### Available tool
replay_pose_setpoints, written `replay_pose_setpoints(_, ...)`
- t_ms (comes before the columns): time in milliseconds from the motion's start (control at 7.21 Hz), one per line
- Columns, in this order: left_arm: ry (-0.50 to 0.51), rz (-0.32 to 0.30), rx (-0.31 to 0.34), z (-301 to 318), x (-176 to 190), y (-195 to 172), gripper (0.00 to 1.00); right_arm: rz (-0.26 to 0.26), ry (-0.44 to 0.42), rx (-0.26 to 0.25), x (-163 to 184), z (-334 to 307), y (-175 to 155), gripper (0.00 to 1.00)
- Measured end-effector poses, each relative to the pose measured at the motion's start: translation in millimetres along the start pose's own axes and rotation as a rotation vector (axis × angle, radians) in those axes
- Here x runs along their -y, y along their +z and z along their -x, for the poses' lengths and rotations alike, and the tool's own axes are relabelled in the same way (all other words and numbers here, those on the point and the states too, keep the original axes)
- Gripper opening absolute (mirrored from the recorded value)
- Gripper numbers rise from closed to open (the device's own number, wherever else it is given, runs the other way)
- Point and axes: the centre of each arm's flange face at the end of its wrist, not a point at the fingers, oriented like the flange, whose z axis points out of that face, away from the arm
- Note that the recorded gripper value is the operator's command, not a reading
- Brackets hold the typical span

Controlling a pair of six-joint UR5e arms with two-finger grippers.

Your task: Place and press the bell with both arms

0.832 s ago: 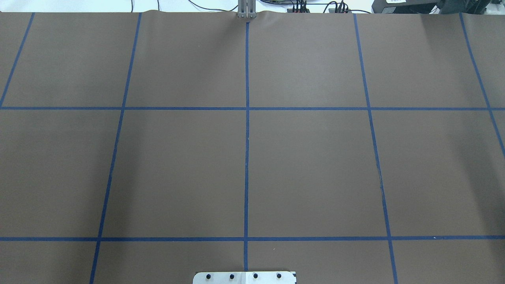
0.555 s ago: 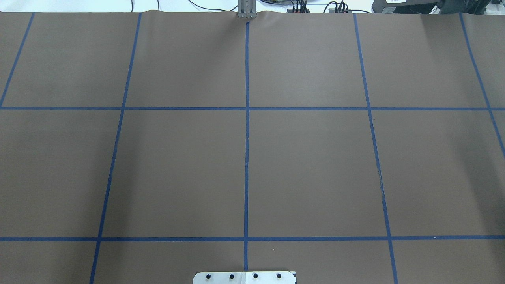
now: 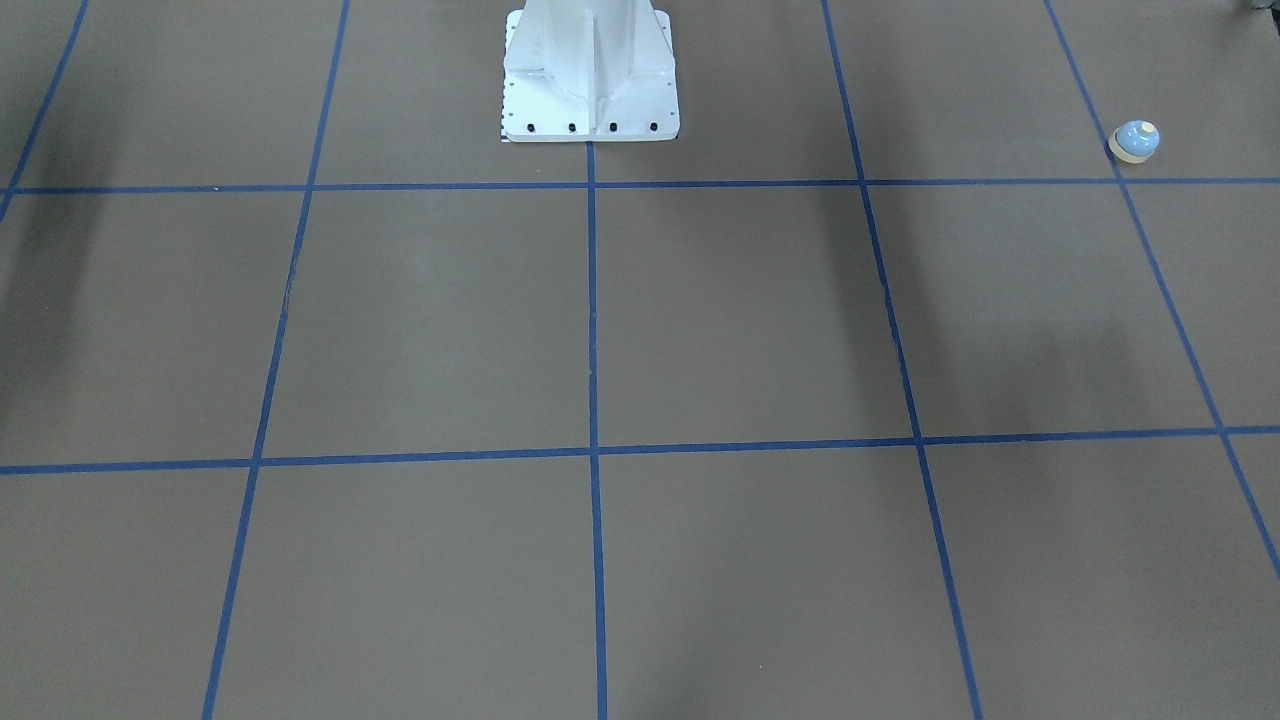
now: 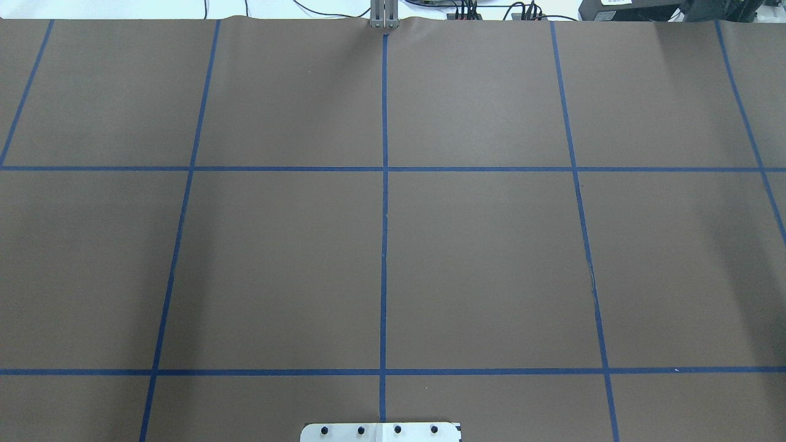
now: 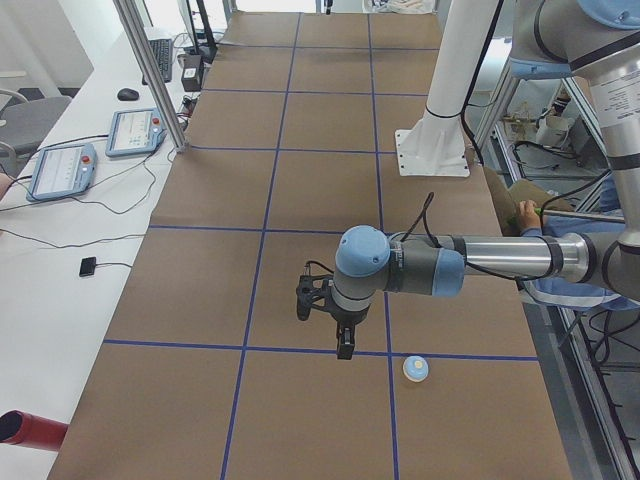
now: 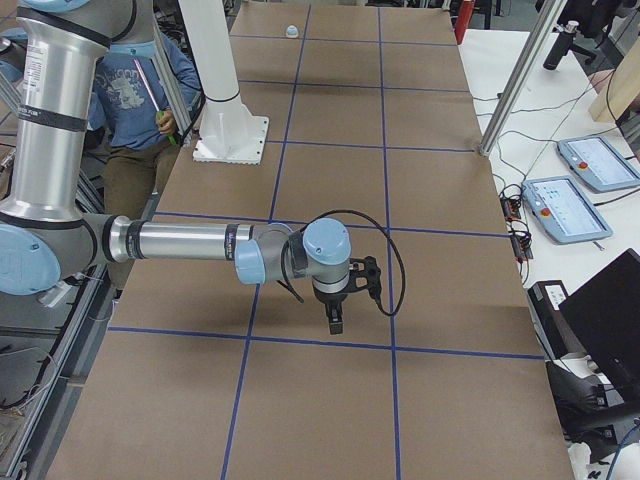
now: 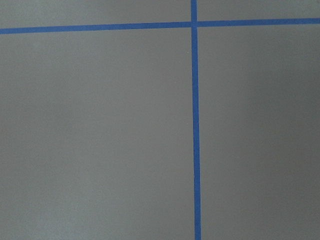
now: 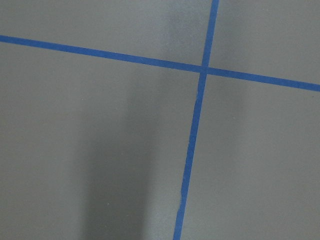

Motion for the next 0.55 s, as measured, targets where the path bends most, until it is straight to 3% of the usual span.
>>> replay_pose_setpoints(555, -0.001, 0.002, -0.079, -6.8, -4.4, 0.3, 1.0, -0.001, -0.002, 0.004, 1.3, 1.5, -0.6, 1.0)
